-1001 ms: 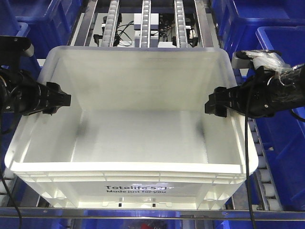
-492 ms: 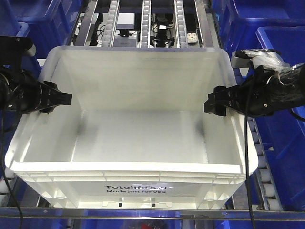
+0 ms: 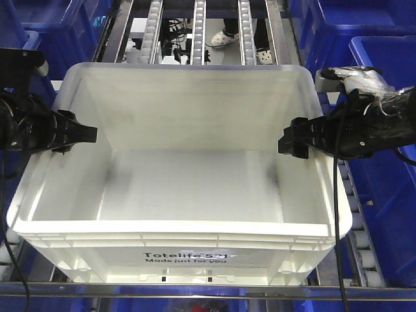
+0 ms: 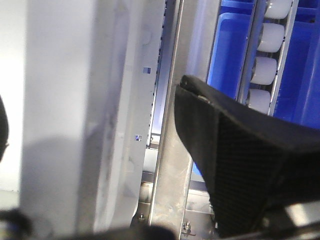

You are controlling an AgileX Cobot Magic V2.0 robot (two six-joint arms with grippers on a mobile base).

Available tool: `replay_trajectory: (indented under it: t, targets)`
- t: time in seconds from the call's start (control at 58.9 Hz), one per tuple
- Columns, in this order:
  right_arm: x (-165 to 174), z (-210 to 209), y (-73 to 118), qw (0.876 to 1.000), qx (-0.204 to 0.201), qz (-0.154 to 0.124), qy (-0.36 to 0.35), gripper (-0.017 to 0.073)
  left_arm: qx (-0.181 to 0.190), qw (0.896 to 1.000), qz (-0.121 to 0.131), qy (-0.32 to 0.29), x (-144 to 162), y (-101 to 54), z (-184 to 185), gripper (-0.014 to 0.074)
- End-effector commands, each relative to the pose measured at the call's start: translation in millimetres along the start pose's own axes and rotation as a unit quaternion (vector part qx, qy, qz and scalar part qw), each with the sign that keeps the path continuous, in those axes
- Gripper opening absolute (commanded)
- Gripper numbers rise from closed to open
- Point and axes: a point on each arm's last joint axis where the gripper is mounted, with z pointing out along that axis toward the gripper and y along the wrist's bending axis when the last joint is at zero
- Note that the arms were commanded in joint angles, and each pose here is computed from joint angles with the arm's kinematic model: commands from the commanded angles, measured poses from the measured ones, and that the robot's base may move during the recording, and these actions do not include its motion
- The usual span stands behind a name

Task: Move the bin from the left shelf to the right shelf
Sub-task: 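Close both grippers on the tote's side rims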

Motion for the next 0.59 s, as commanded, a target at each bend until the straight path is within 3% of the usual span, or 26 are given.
replay_trajectory:
  t: [0.0,0.407,0.577]
  targets:
    - [-12.3,-12.4,4.3,0.999,-0.007,-0.003,-0.046,0.0592,0.005,1.000,-0.013,-0.009,-5.2,-2.5,0.6,0.0330]
    - [-12.4,-12.4,5.1,0.999,-0.012,0.000,-0.046,0.0592,0.001,1.000,-0.022,0.018,-0.2,-1.9,0.5,0.0330]
    - [-11.7,-12.4,5.2,0.999,-0.012,0.000,-0.043,0.0545,-0.001,0.999,-0.022,0.030,1.9,-1.6,0.4,0.0324]
